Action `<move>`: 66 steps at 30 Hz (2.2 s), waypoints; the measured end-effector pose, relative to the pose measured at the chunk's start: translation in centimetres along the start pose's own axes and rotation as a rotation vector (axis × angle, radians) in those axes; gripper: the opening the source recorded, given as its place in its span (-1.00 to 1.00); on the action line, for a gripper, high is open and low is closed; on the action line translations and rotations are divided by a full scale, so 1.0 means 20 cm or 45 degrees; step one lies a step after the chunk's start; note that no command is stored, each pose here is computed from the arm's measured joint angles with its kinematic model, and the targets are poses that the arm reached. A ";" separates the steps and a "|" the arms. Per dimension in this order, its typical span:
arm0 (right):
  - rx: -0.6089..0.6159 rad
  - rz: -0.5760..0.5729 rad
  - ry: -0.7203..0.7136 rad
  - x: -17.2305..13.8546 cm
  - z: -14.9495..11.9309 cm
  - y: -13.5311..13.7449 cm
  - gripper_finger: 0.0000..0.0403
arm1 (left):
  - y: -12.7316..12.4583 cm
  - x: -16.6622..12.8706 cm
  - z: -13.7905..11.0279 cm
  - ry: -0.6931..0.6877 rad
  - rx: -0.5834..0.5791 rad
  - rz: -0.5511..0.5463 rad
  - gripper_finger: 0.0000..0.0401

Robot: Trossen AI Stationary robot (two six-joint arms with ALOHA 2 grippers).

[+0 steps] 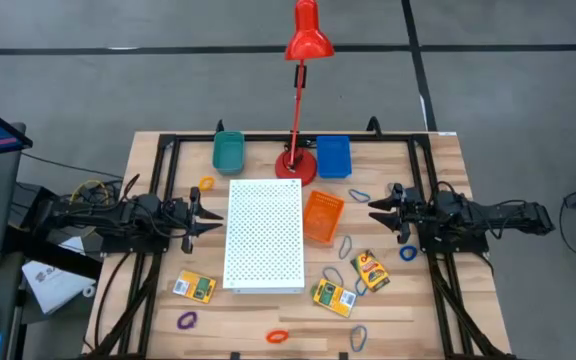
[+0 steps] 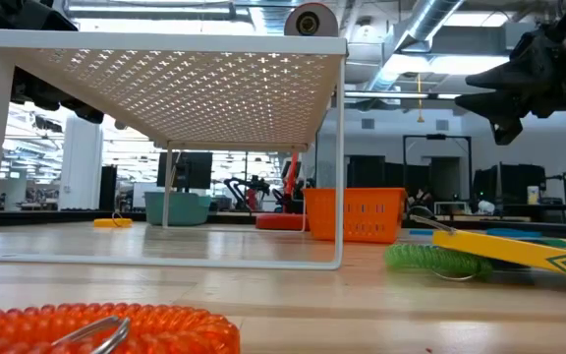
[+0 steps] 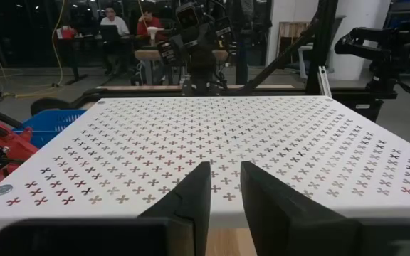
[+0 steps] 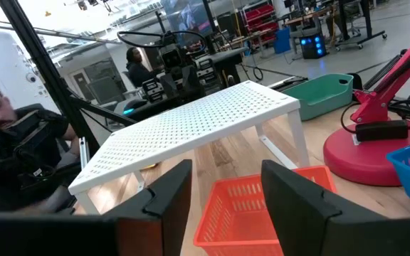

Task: Pick & Place Office Desk Supplies

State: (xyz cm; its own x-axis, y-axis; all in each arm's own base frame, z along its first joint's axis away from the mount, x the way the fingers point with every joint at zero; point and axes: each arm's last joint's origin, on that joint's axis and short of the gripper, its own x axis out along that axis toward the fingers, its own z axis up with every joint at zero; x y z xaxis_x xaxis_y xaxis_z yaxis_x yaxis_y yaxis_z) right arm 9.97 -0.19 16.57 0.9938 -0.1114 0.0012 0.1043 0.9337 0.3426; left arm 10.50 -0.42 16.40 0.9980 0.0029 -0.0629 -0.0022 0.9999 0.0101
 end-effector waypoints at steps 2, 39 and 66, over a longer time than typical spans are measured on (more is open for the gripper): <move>0.000 0.000 0.000 0.00 0.00 0.00 -0.17 | 0.00 0.00 0.00 0.000 0.000 0.000 -0.63; 0.000 0.000 0.000 0.00 0.00 0.00 -0.17 | 0.00 0.00 0.00 0.000 0.000 0.000 -0.63; 0.262 0.465 -0.178 -0.02 0.11 0.08 -0.17 | -0.02 -0.08 0.26 -0.700 -0.245 -0.282 -0.63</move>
State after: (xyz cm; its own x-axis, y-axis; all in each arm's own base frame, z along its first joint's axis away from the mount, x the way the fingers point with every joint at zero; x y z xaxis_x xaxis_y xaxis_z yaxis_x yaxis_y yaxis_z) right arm 9.56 0.65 19.29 0.9476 0.1551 0.2794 -0.2770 0.8348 0.4759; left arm 9.28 -0.85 21.69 0.8622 -0.1592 0.4808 0.2486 0.9602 -0.1277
